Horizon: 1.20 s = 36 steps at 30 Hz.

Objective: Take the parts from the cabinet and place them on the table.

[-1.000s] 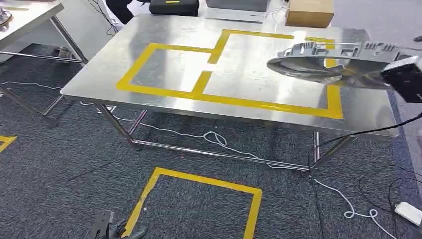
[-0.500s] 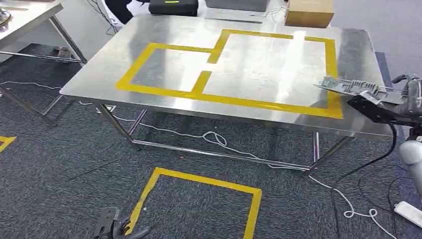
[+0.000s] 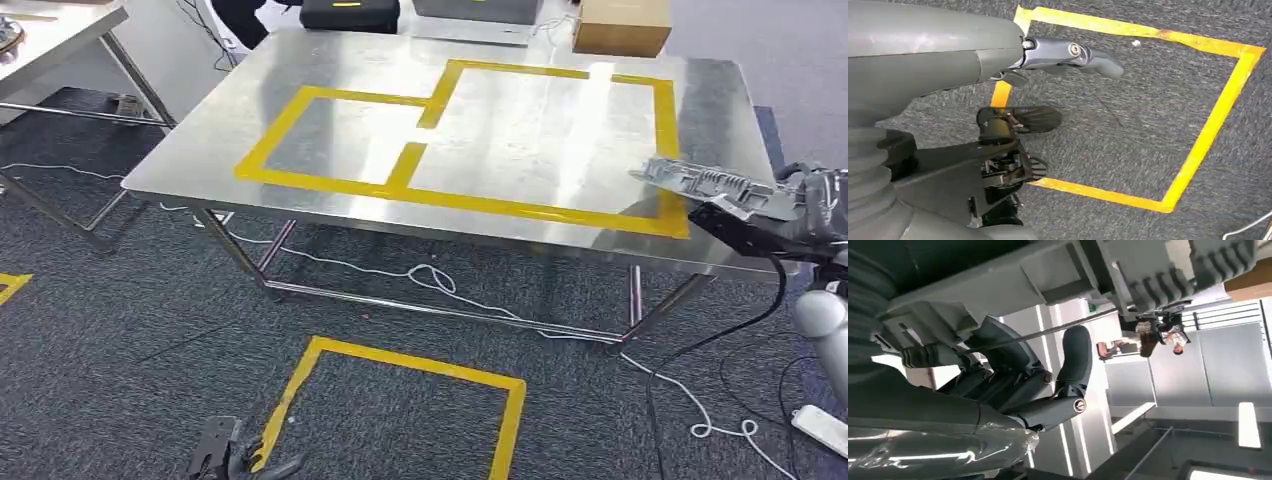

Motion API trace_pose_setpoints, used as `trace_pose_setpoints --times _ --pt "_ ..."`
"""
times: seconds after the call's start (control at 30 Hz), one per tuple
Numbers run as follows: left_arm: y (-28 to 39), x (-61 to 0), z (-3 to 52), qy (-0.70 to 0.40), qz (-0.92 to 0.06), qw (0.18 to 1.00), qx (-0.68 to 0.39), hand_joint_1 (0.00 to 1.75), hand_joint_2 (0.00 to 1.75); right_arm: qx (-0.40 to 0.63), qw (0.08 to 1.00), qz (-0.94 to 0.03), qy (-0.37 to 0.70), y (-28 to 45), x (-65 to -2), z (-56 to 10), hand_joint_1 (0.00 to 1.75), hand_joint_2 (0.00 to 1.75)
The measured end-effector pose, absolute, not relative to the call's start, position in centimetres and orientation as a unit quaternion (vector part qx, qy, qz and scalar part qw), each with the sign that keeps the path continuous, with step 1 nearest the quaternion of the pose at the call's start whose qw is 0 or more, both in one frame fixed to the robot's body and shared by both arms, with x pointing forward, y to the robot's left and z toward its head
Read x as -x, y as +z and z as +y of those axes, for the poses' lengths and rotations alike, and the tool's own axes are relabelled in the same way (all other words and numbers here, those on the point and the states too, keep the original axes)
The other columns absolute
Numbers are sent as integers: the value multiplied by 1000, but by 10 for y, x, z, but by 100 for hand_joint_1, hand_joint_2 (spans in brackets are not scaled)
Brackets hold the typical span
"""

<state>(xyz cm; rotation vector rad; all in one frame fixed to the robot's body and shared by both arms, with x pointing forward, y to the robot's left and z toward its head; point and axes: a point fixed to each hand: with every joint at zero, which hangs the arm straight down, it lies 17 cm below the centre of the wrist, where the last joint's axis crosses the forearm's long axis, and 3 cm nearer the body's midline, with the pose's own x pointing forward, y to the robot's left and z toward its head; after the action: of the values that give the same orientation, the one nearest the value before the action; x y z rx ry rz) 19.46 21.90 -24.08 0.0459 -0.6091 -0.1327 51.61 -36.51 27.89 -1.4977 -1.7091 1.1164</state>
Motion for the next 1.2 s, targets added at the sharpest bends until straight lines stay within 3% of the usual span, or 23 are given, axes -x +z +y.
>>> trace_pose_setpoints --times 0.8,1.2 --pt "-238 -204 216 -78 -304 949 -22 0 175 432 274 -686 517 234 -505 -238 175 175" --pt "-236 -208 211 -79 -307 948 -19 0 175 406 259 -690 540 224 -502 -205 175 175"
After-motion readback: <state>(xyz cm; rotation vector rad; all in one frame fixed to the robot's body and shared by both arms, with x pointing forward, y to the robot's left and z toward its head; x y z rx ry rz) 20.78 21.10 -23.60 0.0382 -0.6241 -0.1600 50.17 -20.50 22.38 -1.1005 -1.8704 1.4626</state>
